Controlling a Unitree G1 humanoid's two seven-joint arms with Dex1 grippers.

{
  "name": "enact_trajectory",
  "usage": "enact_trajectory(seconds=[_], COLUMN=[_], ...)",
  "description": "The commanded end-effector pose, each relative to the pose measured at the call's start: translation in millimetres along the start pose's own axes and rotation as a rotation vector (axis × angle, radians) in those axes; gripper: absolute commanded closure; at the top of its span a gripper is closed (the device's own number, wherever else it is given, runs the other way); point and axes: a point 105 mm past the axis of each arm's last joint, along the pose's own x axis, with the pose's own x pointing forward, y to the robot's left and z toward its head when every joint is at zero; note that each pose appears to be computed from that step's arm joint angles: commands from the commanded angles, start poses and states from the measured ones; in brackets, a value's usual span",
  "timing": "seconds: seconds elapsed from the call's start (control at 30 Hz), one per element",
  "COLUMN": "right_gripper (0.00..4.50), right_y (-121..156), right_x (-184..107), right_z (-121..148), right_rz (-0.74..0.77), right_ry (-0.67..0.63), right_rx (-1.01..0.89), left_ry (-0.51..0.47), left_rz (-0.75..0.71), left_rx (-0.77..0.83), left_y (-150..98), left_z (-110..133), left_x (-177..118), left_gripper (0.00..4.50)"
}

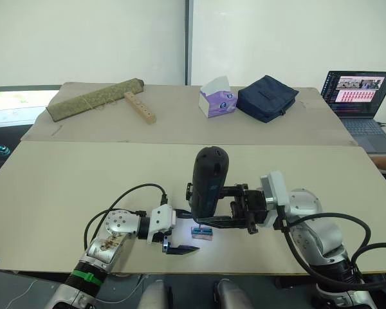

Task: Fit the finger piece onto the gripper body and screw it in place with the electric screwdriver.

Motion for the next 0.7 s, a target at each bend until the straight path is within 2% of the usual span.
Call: enact_trajectory(seconds=[0.03, 0.7], right_gripper=[2.68, 2.68], right_y=[-1.4, -4.2], right_x=[2.4, -2.8], right_z=[14.8, 12.9], right_rz=[0.011, -0.011], right_ry=[-0.036, -0.016], right_rx=[-0.083, -0.075], left_ry=[0.046, 0.047], left_rz=[-0.025, -0.025], left_rx=[-0.054, -0.073], left_y=[-10.4, -10.8], left_z=[-17.4, -17.5], left_x=[7.7, 10.1], left_gripper=[0.04, 0.04])
